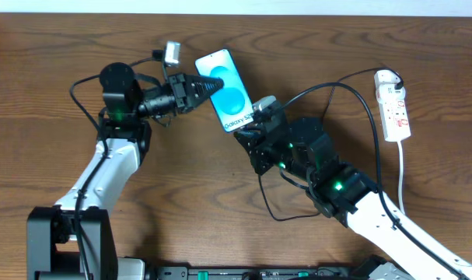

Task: Plug charger to phone and switch on socket
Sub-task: 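Lower the plugged phone onto the table with the left gripper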

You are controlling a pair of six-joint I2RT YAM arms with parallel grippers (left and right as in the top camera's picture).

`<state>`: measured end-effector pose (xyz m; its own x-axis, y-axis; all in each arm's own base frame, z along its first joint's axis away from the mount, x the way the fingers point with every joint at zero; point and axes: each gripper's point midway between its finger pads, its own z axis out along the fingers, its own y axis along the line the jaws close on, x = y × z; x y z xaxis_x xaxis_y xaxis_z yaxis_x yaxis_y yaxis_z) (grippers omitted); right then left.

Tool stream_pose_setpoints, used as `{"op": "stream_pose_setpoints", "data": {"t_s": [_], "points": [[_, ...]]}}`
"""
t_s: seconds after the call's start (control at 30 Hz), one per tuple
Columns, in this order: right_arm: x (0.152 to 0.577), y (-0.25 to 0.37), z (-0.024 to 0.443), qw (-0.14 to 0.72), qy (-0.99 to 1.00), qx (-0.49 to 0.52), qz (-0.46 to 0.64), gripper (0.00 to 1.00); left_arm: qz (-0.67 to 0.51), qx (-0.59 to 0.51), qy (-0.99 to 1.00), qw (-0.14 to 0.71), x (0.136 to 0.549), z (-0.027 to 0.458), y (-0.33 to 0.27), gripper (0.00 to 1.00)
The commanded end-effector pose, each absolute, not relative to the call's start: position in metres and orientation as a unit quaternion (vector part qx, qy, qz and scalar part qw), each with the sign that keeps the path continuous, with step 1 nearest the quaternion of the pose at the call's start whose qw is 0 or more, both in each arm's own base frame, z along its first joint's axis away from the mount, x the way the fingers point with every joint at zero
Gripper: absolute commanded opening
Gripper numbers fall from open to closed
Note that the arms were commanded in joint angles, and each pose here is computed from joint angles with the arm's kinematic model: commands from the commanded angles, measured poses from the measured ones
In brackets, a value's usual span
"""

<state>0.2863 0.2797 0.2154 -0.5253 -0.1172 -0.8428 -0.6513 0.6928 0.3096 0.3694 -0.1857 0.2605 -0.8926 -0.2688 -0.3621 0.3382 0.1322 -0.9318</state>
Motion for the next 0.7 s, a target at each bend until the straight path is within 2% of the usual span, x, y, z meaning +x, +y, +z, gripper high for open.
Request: {"op": "stream_pose_setpoints", "data": {"t_s": [0.0, 0.07, 0.1, 0.17, 0.2, 0.33, 0.53, 0.67], "points": [[0.288, 0.277, 0.234, 0.446, 0.806, -0.241, 0.305, 0.34, -0.664, 0.069, 0.710, 0.226, 0.356, 0.268, -0.197, 0.08], [0.284, 0.267, 0.238, 0.444, 0.810, -0.236, 0.300, 0.43, -0.658, 0.053, 0.712, 0.239, 0.363, 0.267, -0.197, 0.08], [0.282, 0.256, 0.246, 0.451, 0.810, -0.228, 0.298, 0.58, -0.656, 0.047, 0.713, 0.242, 0.365, 0.266, -0.197, 0.08], [0.278, 0.242, 0.258, 0.463, 0.807, -0.218, 0.295, 0.71, -0.643, 0.011, 0.722, 0.254, 0.376, 0.260, -0.201, 0.07], [0.275, 0.227, 0.271, 0.477, 0.803, -0.206, 0.292, 0.82, -0.632, -0.014, 0.730, 0.259, 0.382, 0.254, -0.207, 0.07], [0.270, 0.167, 0.307, 0.539, 0.793, -0.140, 0.248, 0.99, -0.600, -0.063, 0.746, 0.282, 0.391, 0.241, -0.232, 0.07], [0.248, 0.070, 0.336, 0.617, 0.776, 0.001, 0.132, 0.99, -0.592, -0.030, 0.744, 0.307, 0.374, 0.255, -0.296, 0.07], [0.234, 0.047, 0.341, 0.629, 0.768, 0.045, 0.112, 0.99, -0.604, 0.013, 0.753, 0.260, 0.366, 0.239, -0.343, 0.07]]}}
